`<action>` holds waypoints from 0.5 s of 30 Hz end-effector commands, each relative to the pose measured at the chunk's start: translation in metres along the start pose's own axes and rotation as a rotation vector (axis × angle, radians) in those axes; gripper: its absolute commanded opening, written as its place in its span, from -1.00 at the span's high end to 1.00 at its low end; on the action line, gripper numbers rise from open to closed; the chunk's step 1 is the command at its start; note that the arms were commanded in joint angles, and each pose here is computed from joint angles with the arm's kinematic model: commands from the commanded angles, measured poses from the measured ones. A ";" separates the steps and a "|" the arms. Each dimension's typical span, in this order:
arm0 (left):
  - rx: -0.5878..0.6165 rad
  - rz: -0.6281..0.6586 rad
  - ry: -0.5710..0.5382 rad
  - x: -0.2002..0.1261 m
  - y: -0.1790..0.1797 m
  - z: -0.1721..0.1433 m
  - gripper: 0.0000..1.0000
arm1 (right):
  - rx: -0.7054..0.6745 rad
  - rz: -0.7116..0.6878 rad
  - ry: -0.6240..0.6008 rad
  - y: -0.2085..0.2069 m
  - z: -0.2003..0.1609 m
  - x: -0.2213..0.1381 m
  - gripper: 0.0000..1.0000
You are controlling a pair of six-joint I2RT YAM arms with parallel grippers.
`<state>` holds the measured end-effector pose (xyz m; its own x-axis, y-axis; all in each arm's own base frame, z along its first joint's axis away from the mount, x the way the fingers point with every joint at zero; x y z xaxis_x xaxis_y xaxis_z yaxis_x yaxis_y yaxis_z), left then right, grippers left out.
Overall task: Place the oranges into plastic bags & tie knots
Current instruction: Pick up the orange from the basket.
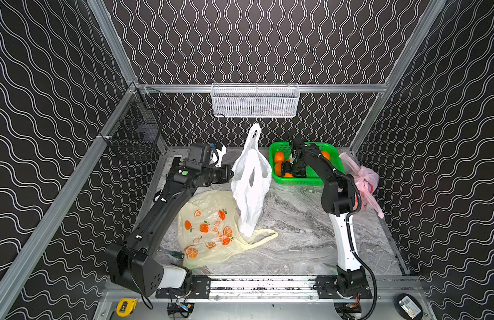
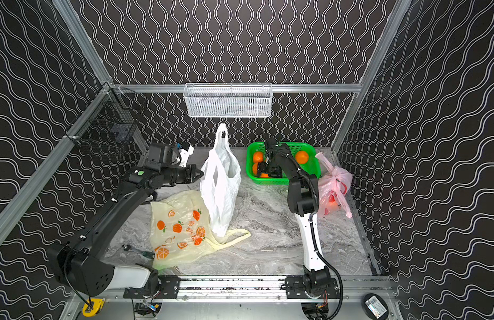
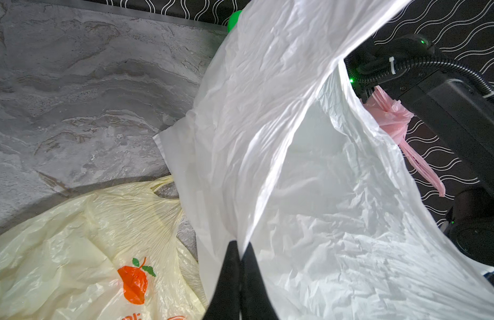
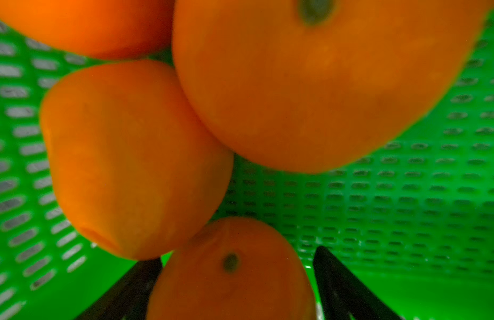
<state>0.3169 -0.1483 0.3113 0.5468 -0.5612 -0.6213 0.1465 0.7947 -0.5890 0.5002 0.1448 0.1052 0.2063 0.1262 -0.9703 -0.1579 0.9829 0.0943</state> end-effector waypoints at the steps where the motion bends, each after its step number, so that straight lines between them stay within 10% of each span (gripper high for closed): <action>1: -0.003 -0.016 -0.014 0.000 -0.002 0.002 1.00 | 0.004 -0.012 0.018 0.000 -0.004 -0.002 -0.49; 15: -0.069 -0.263 0.026 0.003 -0.020 -0.009 1.00 | 0.030 -0.017 -0.285 -0.008 0.004 -0.124 -0.13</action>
<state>0.3061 -0.1585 0.3019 0.4875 -0.6690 -0.5610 0.1581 0.6996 -0.6969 0.4812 0.1279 0.1865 0.3545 0.1464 -0.9235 -0.1455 0.9843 0.1001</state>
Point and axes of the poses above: each gripper's point midway between its finger pads, its own x axis out along the fingers, its own y axis along the line the jaws close on, z = x × y, the point moved 6 cm from there along -x, back along the fingers, and after that the axes turned 12 degrees about -x, right-handed, at the moved point
